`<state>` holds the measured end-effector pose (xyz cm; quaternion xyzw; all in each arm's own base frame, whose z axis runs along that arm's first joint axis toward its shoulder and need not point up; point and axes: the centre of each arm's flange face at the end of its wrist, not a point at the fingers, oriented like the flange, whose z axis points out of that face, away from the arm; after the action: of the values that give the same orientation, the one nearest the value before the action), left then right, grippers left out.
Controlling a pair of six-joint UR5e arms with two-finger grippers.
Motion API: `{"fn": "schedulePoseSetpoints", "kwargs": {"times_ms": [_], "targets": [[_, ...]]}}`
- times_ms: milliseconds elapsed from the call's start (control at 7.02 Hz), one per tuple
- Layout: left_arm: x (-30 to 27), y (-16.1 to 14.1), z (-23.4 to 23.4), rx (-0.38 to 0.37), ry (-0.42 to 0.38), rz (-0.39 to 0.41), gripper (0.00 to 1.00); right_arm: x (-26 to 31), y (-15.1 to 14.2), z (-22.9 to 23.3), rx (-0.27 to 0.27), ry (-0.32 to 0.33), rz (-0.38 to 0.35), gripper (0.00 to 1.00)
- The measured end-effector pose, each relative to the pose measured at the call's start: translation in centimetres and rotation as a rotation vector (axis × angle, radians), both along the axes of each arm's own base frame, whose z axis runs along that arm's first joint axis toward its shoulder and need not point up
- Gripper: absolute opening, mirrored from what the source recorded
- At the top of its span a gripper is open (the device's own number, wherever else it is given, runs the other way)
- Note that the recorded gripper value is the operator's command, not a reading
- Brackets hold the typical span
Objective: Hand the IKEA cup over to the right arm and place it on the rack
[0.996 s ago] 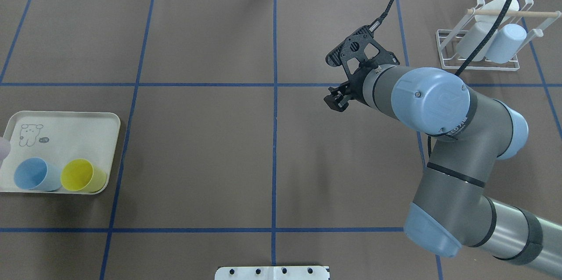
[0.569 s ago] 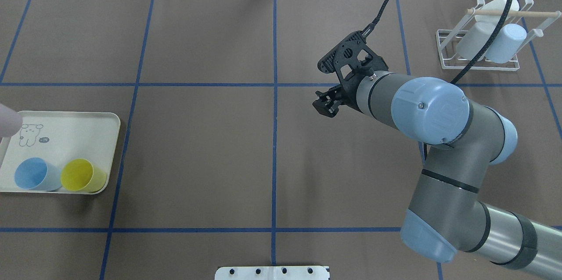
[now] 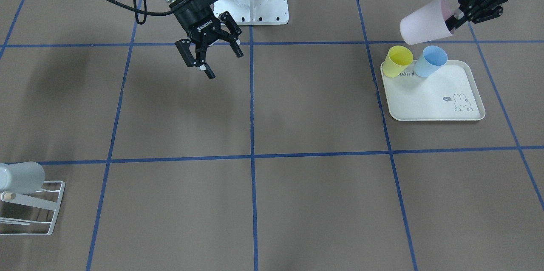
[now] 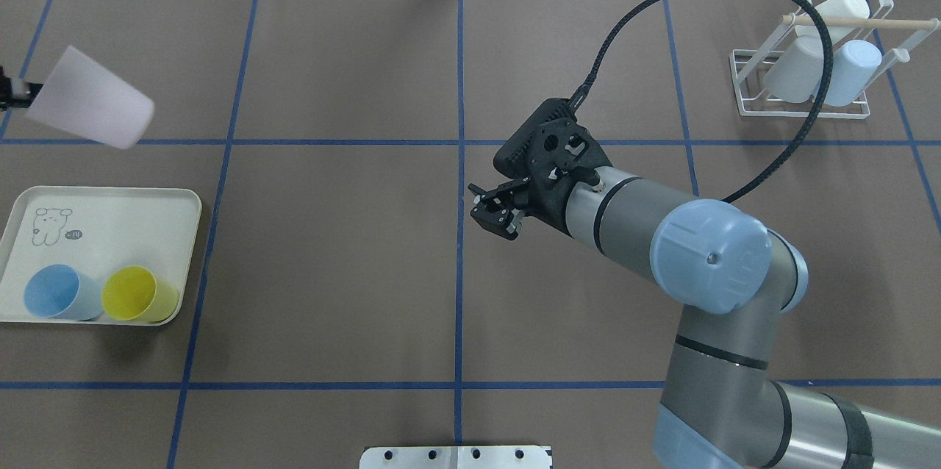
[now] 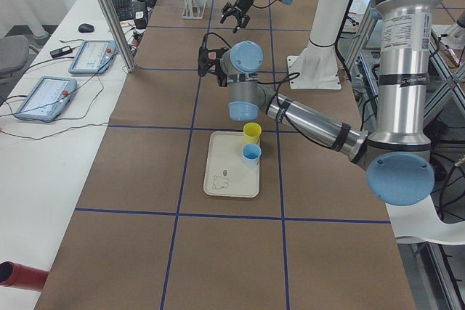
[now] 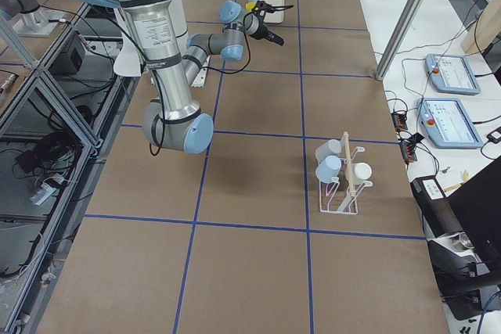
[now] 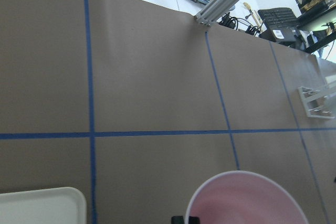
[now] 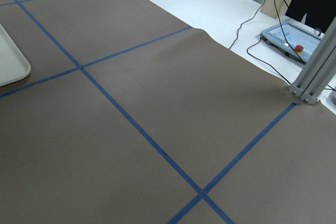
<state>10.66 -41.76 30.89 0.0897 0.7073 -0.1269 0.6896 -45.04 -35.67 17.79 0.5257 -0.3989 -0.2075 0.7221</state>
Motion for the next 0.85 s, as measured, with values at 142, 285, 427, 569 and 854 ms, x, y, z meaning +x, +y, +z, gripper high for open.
{"fn": "schedulePoseSetpoints", "kwargs": {"times_ms": [142,285,427,569,854], "targets": [[2.9,-0.6,-3.8,-0.118,0.092,0.052,0.00,-0.6,1.3,-0.6,0.043,-0.034,0.018,0.99],[6.3,-0.7,-6.5,-0.203,0.159,0.087,0.00,-0.9,2.3,-1.1,0.074,-0.063,0.032,0.99],[10.1,-0.4,-8.3,-0.258,0.210,0.096,0.00,-1.1,2.9,-1.5,0.099,-0.074,0.042,0.99],[13.3,-0.1,-9.5,-0.290,0.235,0.095,0.00,-1.1,3.2,-1.7,0.127,-0.066,0.047,0.99],[17.1,-0.2,-11.7,-0.330,0.241,0.080,0.00,-1.2,3.7,-2.2,0.176,-0.046,0.043,0.99]]}}
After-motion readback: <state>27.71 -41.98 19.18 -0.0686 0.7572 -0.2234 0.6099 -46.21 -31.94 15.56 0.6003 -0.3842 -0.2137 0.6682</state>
